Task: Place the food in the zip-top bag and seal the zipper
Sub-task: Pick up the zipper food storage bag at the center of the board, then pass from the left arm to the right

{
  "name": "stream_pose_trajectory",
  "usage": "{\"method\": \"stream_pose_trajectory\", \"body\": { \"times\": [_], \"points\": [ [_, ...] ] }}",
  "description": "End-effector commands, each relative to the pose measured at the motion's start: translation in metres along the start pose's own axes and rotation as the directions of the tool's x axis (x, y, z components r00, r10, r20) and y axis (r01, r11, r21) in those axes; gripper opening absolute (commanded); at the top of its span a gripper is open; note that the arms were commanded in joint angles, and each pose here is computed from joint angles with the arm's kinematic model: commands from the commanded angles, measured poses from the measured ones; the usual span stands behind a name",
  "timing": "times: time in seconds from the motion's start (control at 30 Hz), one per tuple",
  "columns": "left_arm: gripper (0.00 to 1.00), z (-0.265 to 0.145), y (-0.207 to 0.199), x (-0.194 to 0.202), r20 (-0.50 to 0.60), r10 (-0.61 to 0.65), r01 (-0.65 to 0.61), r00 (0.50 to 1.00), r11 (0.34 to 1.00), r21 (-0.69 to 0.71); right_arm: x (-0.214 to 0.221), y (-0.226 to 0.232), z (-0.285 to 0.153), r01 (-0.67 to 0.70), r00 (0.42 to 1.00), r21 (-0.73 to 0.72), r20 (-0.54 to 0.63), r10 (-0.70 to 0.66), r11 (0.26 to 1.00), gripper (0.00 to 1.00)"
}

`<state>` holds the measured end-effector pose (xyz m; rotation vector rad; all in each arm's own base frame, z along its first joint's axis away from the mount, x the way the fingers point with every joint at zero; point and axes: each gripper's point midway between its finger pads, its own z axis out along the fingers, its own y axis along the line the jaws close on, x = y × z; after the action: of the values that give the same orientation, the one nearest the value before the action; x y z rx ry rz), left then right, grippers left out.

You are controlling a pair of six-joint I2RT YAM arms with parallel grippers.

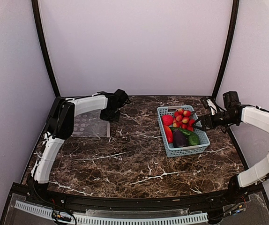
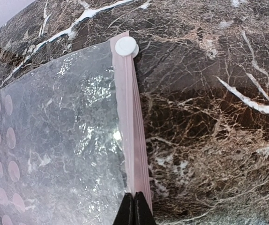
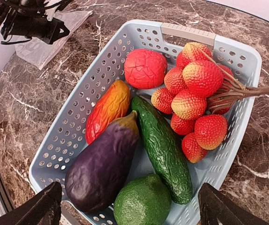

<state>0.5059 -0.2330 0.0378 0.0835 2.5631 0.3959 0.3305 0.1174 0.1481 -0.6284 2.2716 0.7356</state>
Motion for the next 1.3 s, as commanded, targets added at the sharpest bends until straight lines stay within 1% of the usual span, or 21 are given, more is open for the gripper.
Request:
{"method": "stream_pose_trajectory", "body": {
  "times": [0.0,0.1,0.13,0.17,0.2,0.23,0.27,0.3,0.43,0.47,0.5,0.57,0.6,0.63,0.73,0.8,0.83,0.97,1.03,1.1,1.27],
  "points": [
    [0.01,-0.024,0.004,-0.011,0.006,0.002,-0.002,1.0,1.0,0.025,-0.007,-0.002,-0.002,0.027,0.999,0.012,0.016,-0.028,1.0,0.99],
    [0.01,-0.051,0.007,-0.018,0.024,0.008,-0.009,1.0,0.998,0.058,-0.016,-0.008,-0.01,0.043,0.999,0.073,0.022,-0.045,0.996,0.99],
    [0.01,-0.07,0.012,-0.026,0.047,0.006,-0.01,0.999,0.997,0.073,-0.023,-0.012,-0.016,0.051,0.998,0.108,0.028,-0.055,0.993,0.99],
    [0.01,-0.079,0.01,-0.026,0.054,0.015,-0.02,0.998,0.996,0.085,-0.032,-0.014,-0.022,0.061,0.997,0.14,0.041,-0.067,0.988,0.99],
    [0.01,-0.099,0.016,-0.035,0.086,0.002,-0.011,0.996,0.994,0.106,-0.041,-0.014,-0.029,0.07,0.995,0.165,0.059,-0.08,0.984,0.99],
    [0.01,-0.107,0.013,-0.032,0.088,0.008,-0.019,0.996,0.992,0.126,-0.055,-0.013,-0.038,0.08,0.991,0.187,0.088,-0.098,0.979,0.99],
    [0.01,-0.123,0.019,-0.036,0.113,-0.006,-0.011,0.994,0.989,0.149,-0.067,-0.011,-0.045,0.091,0.987,0.2,0.111,-0.115,0.975,0.99],
    [0.01,-0.132,0.016,-0.036,0.122,-0.009,-0.013,0.992,0.984,0.178,-0.079,-0.007,-0.052,0.095,0.983,0.2,0.134,-0.124,0.975,0.99],
    [0.01,-0.175,0.021,-0.037,0.179,-0.075,0.023,0.981,0.961,0.276,-0.118,0.033,-0.061,0.153,0.961,0.093,0.217,-0.17,0.984,0.99],
    [0.01,-0.187,0.025,-0.039,0.205,-0.113,0.046,0.972,0.95,0.307,-0.126,0.047,-0.057,0.183,0.957,0.063,0.218,-0.192,0.981,0.99],
    [0.01,-0.194,0.022,-0.037,0.212,-0.124,0.048,0.969,0.942,0.331,-0.132,0.062,-0.047,0.204,0.958,0.023,0.202,-0.205,0.979,0.99],
    [0.01,-0.219,0.028,-0.039,0.253,-0.193,0.08,0.948,0.914,0.398,-0.141,0.088,-0.022,0.207,0.968,-0.062,0.161,-0.195,0.976,0.98],
    [0.01,-0.218,0.022,-0.034,0.253,-0.211,0.088,0.944,0.901,0.426,-0.146,0.102,-0.01,0.2,0.972,-0.116,0.145,-0.183,0.973,0.96],
    [0.01,-0.229,0.025,-0.036,0.27,-0.24,0.097,0.932,0.887,0.452,-0.152,0.115,0.0,0.191,0.976,-0.165,0.135,-0.17,0.968,0.95],
    [0.01,-0.235,0.016,-0.029,0.277,-0.301,0.124,0.913,0.85,0.513,-0.164,0.156,0.035,0.163,0.986,-0.289,0.074,-0.148,0.943,0.92],
    [0.01,-0.24,0.012,-0.025,0.276,-0.33,0.138,0.903,0.829,0.542,-0.179,0.181,0.051,0.17,0.985,-0.341,0.065,-0.157,0.924,0.87],
    [0.01,-0.242,0.012,-0.024,0.276,-0.347,0.148,0.897,0.821,0.551,-0.181,0.192,0.061,0.15,0.989,-0.364,0.045,-0.143,0.919,0.85],
    [0.01,-0.251,0.011,-0.02,0.286,-0.388,0.172,0.876,0.805,0.568,-0.184,0.221,0.096,0.096,0.994,-0.41,-0.014,-0.112,0.907,0.81],
    [0.01,-0.256,0.012,-0.019,0.294,-0.405,0.177,0.866,0.797,0.578,-0.176,0.227,0.118,0.06,0.994,-0.424,-0.059,-0.094,0.904,0.8],
    [0.01,-0.261,0.015,-0.017,0.299,-0.418,0.183,0.858,0.792,0.582,-0.174,0.235,0.131,0.037,0.993,-0.446,-0.084,-0.083,0.894,0.77],
    [0.01,-0.27,0.016,-0.012,0.289,-0.454,0.202,0.843,0.764,0.612,-0.173,0.245,0.157,0.009,0.992,-0.422,-0.108,-0.06,0.906,0.77]
  ]
}}
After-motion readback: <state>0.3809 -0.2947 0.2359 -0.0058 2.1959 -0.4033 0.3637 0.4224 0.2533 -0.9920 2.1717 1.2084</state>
